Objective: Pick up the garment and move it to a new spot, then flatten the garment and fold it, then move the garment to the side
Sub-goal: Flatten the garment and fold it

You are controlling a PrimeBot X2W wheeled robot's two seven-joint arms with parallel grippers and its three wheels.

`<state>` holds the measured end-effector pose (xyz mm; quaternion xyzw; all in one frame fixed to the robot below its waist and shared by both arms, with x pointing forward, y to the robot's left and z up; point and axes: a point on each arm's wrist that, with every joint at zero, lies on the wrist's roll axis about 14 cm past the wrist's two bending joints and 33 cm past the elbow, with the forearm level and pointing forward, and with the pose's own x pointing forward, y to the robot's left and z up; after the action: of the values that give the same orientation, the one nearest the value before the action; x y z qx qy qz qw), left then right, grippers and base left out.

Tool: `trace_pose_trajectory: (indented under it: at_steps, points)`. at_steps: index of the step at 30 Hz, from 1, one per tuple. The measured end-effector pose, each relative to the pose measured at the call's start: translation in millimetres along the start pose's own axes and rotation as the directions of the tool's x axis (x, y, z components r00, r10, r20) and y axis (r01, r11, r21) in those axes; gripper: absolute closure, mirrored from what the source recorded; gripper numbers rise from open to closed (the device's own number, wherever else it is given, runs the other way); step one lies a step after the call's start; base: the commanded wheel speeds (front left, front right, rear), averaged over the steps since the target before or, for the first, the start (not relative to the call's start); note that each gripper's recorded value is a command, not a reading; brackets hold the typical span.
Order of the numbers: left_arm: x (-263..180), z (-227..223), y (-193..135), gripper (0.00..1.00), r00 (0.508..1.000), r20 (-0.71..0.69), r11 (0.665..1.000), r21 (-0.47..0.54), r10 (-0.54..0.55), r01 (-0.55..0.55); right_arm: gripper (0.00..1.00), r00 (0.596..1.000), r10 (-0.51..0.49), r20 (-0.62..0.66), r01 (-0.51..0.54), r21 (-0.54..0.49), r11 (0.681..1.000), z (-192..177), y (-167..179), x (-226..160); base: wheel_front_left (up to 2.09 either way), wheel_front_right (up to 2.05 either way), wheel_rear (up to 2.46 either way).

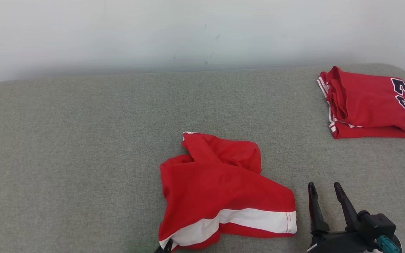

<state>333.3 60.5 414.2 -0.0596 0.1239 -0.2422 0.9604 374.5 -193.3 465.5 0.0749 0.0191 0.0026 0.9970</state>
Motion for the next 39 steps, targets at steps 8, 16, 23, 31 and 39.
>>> trace_pose_trajectory:
  at_steps: [8,16,23,31,39]
  points:
    - [6,36,3,0.0,0.992,0.122,0.998,-0.048,0.042,-0.036,0.0,1.0,-0.004,0.0,0.004,0.0,1.0,0,-1,-2,0.0,0.0,0.0]
    - [-5,99,27,0.0,0.94,0.318,0.993,-0.041,0.121,-0.114,0.0,1.0,-0.014,-0.007,0.014,0.0,1.0,-2,-4,-7,0.0,0.0,0.0]
    - [-17,110,66,0.0,0.905,0.352,0.968,-0.018,0.241,-0.251,0.0,0.998,-0.014,-0.059,0.015,0.006,1.0,-18,-4,-16,0.0,0.0,0.0]
    - [-30,98,100,0.0,0.877,0.319,0.931,-0.046,0.358,-0.363,0.0,0.984,0.028,-0.177,-0.022,0.036,0.999,-53,12,-31,0.0,0.0,0.0]
    - [-37,81,108,0.0,0.877,0.273,0.916,-0.051,0.396,-0.398,0.0,0.968,0.067,-0.243,-0.058,0.046,0.997,-69,25,-30,0.0,0.0,0.0]
